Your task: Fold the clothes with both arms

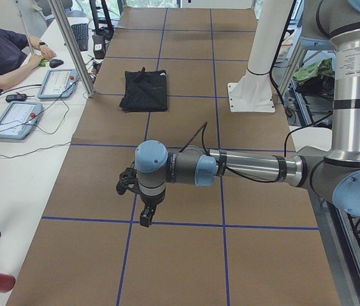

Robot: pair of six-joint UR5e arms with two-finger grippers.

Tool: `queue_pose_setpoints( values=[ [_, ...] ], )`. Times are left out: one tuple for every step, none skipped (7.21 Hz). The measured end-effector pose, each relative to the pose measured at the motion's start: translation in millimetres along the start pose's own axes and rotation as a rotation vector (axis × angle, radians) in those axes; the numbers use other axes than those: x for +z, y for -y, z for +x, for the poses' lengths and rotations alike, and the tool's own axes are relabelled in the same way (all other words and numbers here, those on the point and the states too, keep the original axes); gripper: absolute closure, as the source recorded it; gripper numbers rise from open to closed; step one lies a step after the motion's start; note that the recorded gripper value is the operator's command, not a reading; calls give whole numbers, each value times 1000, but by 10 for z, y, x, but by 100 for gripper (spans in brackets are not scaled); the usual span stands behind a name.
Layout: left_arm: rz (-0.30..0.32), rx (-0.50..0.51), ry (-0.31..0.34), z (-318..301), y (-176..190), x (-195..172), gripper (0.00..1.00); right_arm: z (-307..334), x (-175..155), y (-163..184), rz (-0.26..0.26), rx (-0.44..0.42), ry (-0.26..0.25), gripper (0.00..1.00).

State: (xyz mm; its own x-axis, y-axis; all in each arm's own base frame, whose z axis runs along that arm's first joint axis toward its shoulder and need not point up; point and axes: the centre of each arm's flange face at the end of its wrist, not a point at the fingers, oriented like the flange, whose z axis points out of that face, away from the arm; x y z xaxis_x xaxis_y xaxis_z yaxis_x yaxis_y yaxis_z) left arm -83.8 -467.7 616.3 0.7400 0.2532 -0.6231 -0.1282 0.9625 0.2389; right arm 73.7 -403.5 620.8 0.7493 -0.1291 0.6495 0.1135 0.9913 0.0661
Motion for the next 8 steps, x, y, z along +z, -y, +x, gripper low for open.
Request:
queue_pose_setpoints(
  values=[
    [0,-5,10,-14,-20,-14,0,-3,-15,82,5,-4,-1,0],
    [-16,-18,13,-65,-83,50,0,-6,-24,122,8,-7,-2,0],
    [-33,-35,11,-117,-162,120,0,-9,-28,136,9,-9,-2,0],
    [-62,-59,5,-143,-222,162,0,-10,-30,141,9,-9,-2,0],
    [-99,-84,-6,-153,-277,187,0,-9,-29,142,9,-10,-3,0],
    [-123,-88,-13,-150,-314,189,0,-10,-30,143,9,-10,-2,0],
    [-129,-71,-14,-124,-309,164,0,-11,-31,144,9,-10,-2,0],
    [-125,-56,-14,-92,-288,132,0,-13,-33,144,10,-11,-2,0]
  ],
)
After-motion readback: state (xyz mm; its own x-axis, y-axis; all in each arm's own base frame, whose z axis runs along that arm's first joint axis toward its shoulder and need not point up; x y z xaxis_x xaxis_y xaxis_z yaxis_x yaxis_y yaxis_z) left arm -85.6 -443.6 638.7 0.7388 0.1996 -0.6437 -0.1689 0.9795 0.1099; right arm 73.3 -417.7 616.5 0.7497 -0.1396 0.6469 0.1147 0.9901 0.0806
